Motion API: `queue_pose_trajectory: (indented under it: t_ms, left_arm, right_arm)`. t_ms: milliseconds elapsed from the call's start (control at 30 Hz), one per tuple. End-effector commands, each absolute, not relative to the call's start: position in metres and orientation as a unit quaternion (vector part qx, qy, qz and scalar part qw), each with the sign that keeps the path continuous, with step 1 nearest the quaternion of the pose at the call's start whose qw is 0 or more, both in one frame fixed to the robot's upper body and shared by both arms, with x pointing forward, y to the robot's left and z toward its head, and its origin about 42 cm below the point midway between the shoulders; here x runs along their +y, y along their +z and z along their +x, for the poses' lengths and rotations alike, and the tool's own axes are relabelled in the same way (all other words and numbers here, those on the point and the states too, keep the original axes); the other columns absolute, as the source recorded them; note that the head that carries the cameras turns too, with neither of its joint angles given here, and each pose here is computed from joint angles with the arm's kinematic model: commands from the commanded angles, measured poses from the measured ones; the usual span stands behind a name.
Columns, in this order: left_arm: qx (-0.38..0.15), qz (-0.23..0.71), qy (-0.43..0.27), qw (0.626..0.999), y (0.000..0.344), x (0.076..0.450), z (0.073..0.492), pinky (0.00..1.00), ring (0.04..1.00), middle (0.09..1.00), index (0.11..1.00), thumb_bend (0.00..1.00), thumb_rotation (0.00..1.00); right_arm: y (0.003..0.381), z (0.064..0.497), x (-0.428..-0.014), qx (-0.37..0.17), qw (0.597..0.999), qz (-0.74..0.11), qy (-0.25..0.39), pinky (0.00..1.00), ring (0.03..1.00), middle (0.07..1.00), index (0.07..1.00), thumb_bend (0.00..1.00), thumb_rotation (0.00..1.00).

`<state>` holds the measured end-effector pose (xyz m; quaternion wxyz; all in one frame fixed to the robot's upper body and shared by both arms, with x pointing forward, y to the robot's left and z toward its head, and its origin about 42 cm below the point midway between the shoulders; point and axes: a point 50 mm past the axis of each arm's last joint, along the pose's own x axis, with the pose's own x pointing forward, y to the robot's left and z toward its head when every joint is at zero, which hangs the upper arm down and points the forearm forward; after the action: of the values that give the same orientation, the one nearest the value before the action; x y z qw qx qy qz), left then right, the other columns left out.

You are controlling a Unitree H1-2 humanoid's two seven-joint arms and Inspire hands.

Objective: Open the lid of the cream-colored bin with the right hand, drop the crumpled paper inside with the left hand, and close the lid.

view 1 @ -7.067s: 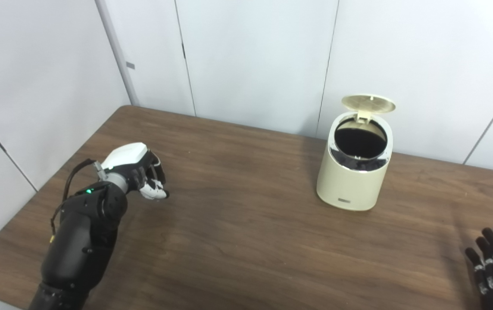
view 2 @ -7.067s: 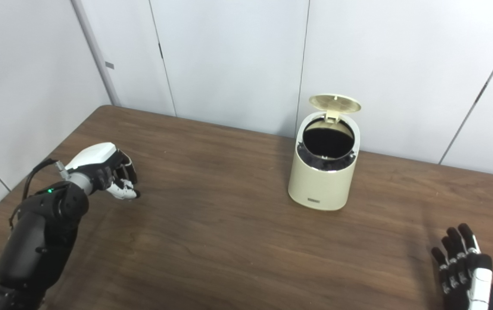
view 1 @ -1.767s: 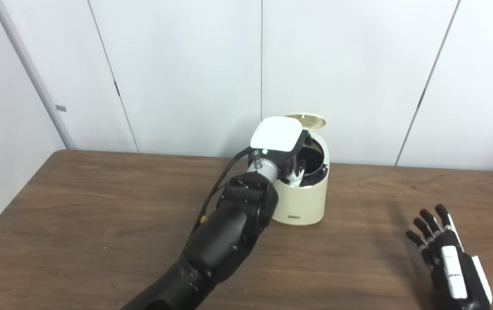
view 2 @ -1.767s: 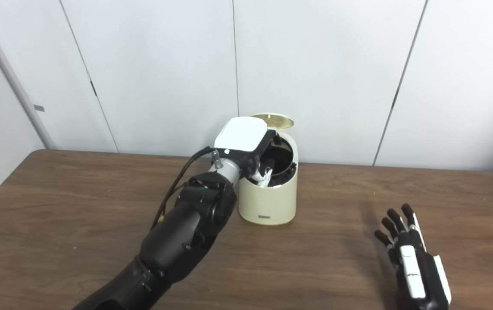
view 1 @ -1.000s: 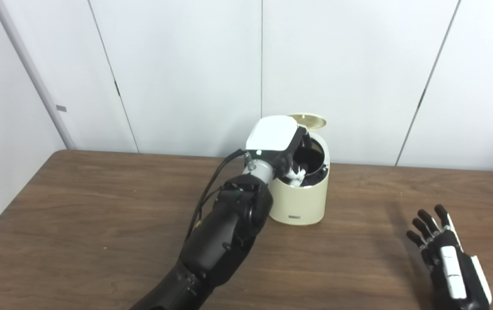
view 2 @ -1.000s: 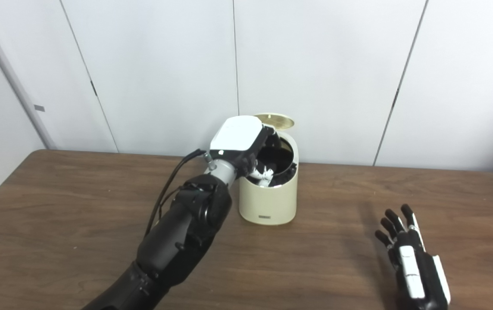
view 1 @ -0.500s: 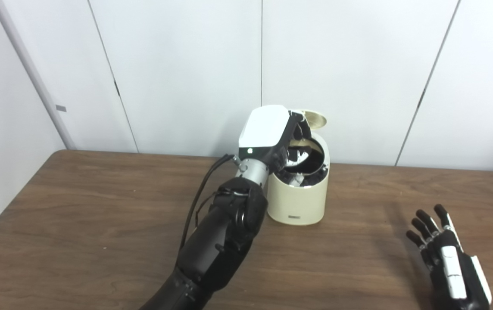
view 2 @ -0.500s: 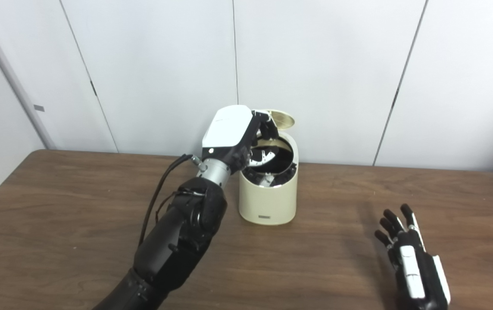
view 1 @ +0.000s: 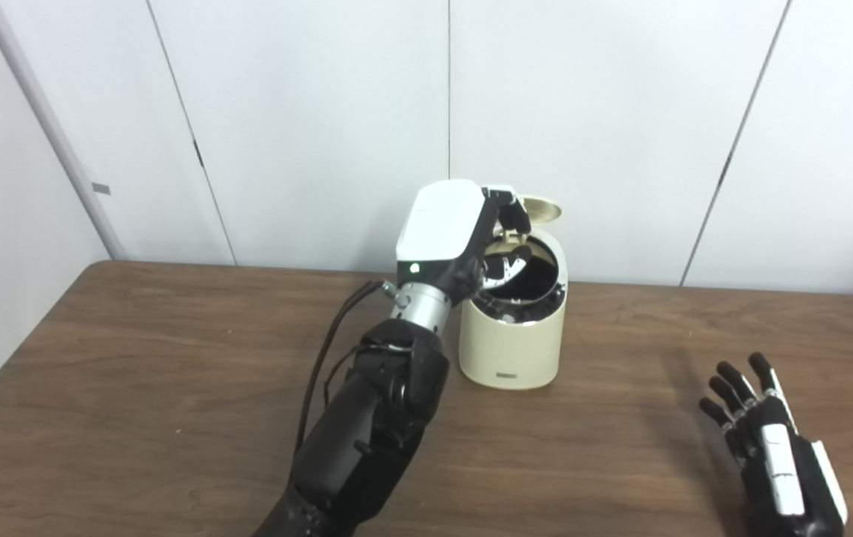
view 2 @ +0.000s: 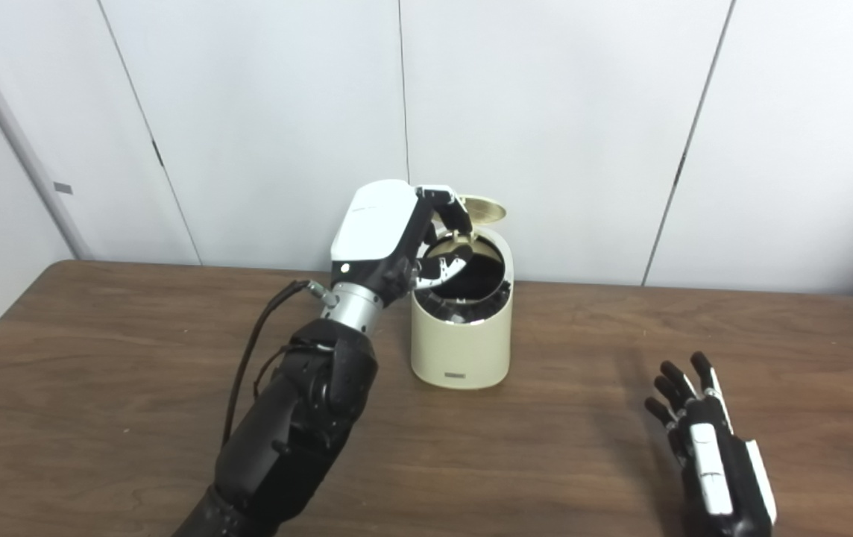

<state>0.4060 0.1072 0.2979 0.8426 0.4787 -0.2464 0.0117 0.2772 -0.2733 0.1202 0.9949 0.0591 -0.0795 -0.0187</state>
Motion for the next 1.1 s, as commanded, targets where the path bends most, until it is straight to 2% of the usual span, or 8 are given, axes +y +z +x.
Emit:
queue_pose_trajectory:
  t_ms: [0,233,367,533,733,967,1000,1067]
  left_arm:
    - [-0.267,0.466,0.028,0.843,0.320,0.111,0.403,0.31,0.427,0.526,0.509,0.47,0.00]
    - [-0.264,0.450,0.027,0.853,0.326,0.128,0.394,0.29,0.381,0.451,0.513,0.47,0.00]
    - [-0.234,0.433,0.017,0.870,0.329,0.144,0.389,0.29,0.375,0.443,0.519,0.46,0.00]
    - [-0.206,0.422,0.023,0.883,0.332,0.174,0.379,0.39,0.419,0.494,0.490,0.48,0.00]
    - [-0.218,0.394,0.059,0.891,0.315,0.204,0.370,0.37,0.427,0.506,0.478,0.48,0.00]
    - [-0.216,0.295,0.075,0.928,0.286,0.224,0.363,0.33,0.441,0.542,0.492,0.47,0.00]
    - [-0.208,0.278,0.076,0.935,0.281,0.227,0.361,0.43,0.441,0.523,0.498,0.49,0.00]
    - [-0.197,0.250,0.065,0.946,0.270,0.233,0.356,0.48,0.550,0.508,0.492,0.51,0.00]
  right_arm:
    - [0.087,0.261,-0.272,-0.025,0.997,0.075,-0.027,0.86,0.917,0.911,0.990,0.53,0.81]
    - [0.088,0.262,-0.271,-0.025,0.996,0.080,-0.028,0.87,0.913,0.905,0.989,0.54,0.79]
    - [0.087,0.263,-0.271,-0.028,0.996,0.076,-0.026,0.86,0.911,0.903,0.990,0.55,0.79]
    - [0.089,0.263,-0.269,-0.029,0.996,0.075,-0.024,0.86,0.914,0.907,0.992,0.54,0.80]
    - [0.090,0.264,-0.269,-0.031,0.996,0.082,-0.026,0.87,0.919,0.919,0.987,0.52,0.80]
    - [0.094,0.262,-0.270,-0.036,0.995,0.084,-0.025,0.83,0.917,0.930,0.979,0.51,0.80]
    - [0.095,0.262,-0.271,-0.038,0.995,0.085,-0.023,0.85,0.924,0.935,0.978,0.50,0.80]
    - [0.095,0.262,-0.272,-0.041,0.995,0.083,-0.022,0.87,0.932,0.940,0.978,0.50,0.80]
